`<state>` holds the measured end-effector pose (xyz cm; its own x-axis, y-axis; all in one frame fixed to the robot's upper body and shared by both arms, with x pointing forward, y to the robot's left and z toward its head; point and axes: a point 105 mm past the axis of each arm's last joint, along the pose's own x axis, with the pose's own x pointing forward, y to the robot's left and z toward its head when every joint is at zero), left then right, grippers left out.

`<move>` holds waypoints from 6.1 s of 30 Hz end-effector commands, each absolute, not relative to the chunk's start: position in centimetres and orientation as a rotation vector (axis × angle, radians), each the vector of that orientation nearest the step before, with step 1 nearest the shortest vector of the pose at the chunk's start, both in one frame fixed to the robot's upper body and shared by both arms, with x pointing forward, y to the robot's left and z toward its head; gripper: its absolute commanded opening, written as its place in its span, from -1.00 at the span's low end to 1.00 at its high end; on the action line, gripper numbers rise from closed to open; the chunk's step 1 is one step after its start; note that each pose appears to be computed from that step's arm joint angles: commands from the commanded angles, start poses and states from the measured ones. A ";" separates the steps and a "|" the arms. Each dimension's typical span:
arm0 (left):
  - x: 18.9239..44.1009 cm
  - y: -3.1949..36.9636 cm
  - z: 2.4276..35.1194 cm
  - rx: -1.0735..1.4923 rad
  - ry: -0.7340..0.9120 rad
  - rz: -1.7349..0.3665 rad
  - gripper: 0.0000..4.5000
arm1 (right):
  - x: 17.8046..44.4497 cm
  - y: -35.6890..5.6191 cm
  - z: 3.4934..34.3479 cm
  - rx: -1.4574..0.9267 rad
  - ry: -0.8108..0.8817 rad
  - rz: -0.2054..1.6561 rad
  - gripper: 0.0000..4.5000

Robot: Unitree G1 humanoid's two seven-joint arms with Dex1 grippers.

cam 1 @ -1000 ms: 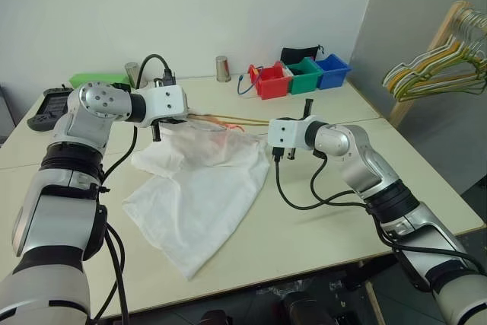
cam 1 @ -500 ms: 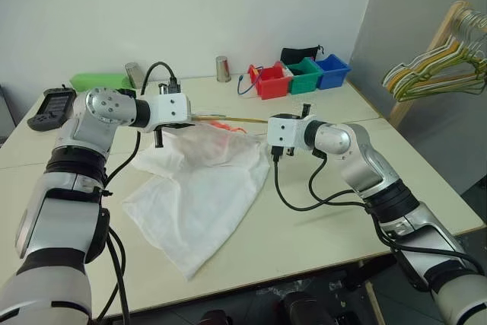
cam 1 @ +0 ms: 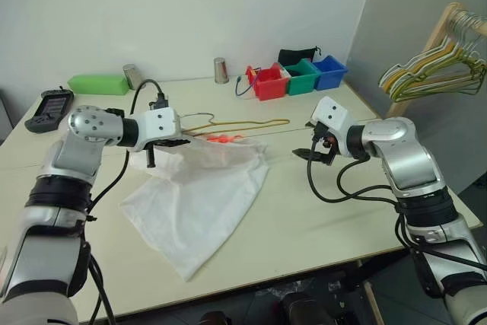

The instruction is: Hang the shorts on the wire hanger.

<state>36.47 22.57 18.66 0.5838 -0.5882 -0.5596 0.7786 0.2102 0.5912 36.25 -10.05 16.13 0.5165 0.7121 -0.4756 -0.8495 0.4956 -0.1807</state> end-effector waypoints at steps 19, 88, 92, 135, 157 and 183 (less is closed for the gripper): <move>33.3 23.9 21.9 0.773 0.216 -0.859 -1.00 | 38.1 -2.2 13.7 -0.008 0.477 1.227 0.81; 30.5 27.8 14.6 1.021 0.666 -1.022 -1.00 | 36.7 -8.1 18.7 -0.715 0.214 1.125 -0.97; 30.9 28.2 14.3 1.056 0.685 -1.005 -1.00 | 35.8 -7.8 19.0 -0.741 0.206 1.149 -0.97; 34.6 20.5 15.9 0.990 0.335 -1.018 -1.00 | 36.3 -7.6 17.9 -1.063 0.210 1.153 0.86; 33.9 21.1 15.8 0.982 0.341 -0.981 -1.00 | 40.0 -5.0 16.5 -1.263 0.136 1.145 0.10; 33.6 20.9 18.1 0.875 0.240 -1.005 -0.34 | 39.9 -3.4 16.0 -1.252 0.140 1.147 -1.00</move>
<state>33.70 20.94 15.36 0.5160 -0.5955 -0.6157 0.8427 0.2240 0.4897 39.53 -3.96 13.74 0.4424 0.5653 -0.6962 -0.7727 -0.1538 -0.6159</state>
